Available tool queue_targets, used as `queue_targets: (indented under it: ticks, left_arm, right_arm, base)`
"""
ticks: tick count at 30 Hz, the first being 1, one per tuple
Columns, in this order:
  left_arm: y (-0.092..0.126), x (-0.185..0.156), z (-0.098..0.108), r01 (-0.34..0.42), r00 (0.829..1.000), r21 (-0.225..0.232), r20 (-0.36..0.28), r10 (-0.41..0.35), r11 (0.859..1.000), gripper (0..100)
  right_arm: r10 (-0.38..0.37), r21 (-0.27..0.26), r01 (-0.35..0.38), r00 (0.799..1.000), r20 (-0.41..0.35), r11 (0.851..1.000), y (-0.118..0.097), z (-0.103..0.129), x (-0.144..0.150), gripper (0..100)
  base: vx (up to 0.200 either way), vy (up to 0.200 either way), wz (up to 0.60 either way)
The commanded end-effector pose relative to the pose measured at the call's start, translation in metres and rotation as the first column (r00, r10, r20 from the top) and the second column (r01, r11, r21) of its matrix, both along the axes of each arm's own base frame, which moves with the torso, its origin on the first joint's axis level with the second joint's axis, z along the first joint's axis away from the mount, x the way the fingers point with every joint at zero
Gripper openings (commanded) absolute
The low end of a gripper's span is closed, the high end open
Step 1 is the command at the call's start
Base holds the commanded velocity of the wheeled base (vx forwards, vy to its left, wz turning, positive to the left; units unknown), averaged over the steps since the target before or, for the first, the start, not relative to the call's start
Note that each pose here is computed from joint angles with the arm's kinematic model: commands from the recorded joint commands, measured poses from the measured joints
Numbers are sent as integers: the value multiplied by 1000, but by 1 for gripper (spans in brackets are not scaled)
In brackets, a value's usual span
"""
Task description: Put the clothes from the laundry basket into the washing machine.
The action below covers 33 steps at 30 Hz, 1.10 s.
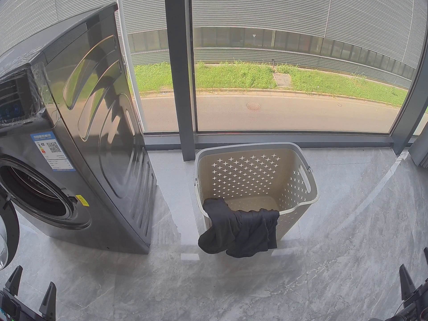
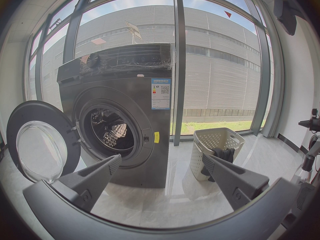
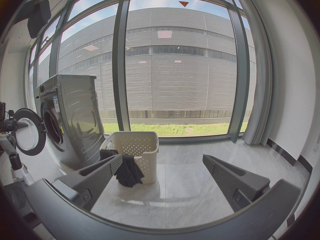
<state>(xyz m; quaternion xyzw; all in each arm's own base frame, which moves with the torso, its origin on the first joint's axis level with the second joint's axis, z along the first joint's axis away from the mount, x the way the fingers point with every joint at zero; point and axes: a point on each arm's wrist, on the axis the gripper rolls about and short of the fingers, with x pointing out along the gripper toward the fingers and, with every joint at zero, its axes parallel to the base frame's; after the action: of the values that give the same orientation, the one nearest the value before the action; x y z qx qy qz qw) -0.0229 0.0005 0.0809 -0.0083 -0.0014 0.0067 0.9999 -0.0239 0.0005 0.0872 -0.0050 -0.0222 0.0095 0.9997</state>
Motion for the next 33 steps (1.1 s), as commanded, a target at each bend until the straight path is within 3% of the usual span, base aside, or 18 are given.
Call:
queue_targets:
  ticks: [1,2,3,5,6,8,10,14,16,25,31,33]
  left_arm:
    - [0,0,-5,-2,1000,0,0,2,1000,100]
    - [0,0,-5,0,1000,7,0,0,1000,100]
    - [0,0,-5,0,1000,7,0,0,1000,100]
    - [0,0,-5,0,1000,4,0,0,1000,100]
    - [0,0,-5,0,1000,4,0,0,1000,100]
    - [0,0,-5,-2,1000,1,0,2,1000,100]
    - [0,0,-5,-2,1000,1,0,2,1000,100]
    - [0,0,-5,0,1000,4,0,0,1000,100]
    - [0,0,-5,0,1000,4,0,0,1000,100]
    - [0,0,-5,0,1000,3,0,0,1000,100]
    - [0,0,-5,0,1000,3,0,0,1000,100]
    - [0,0,-5,0,1000,3,0,0,1000,100]
  right_arm:
    - [12,10,-14,985,172,1000,0,43,-17,100]
    - [110,43,-114,990,86,993,-1,58,-16,100]
    - [149,53,-151,988,42,987,-1,58,-13,100]
    - [295,92,-285,948,-118,954,0,53,-2,100]
    - [318,98,-306,937,-148,947,1,51,1,100]
    - [419,139,-395,856,-303,908,4,42,19,100]
    - [457,156,-432,798,-394,888,8,37,33,100]
    - [494,177,-474,716,-494,863,20,37,68,100]
    - [508,190,-486,694,-510,853,28,38,87,100]
    - [492,216,-466,626,-605,858,53,20,154,100]
    - [482,236,-445,591,-647,864,63,2,181,100]
    - [483,240,-444,588,-649,863,66,-2,187,100]
  base:
    - [0,0,0]
    - [0,0,0]
    - [0,0,0]
    - [0,0,0]
    - [0,0,0]
    - [0,0,0]
    - [0,0,0]
    - [0,0,0]
    - [0,0,0]
    - [0,0,0]
    - [0,0,0]
    - [0,0,0]
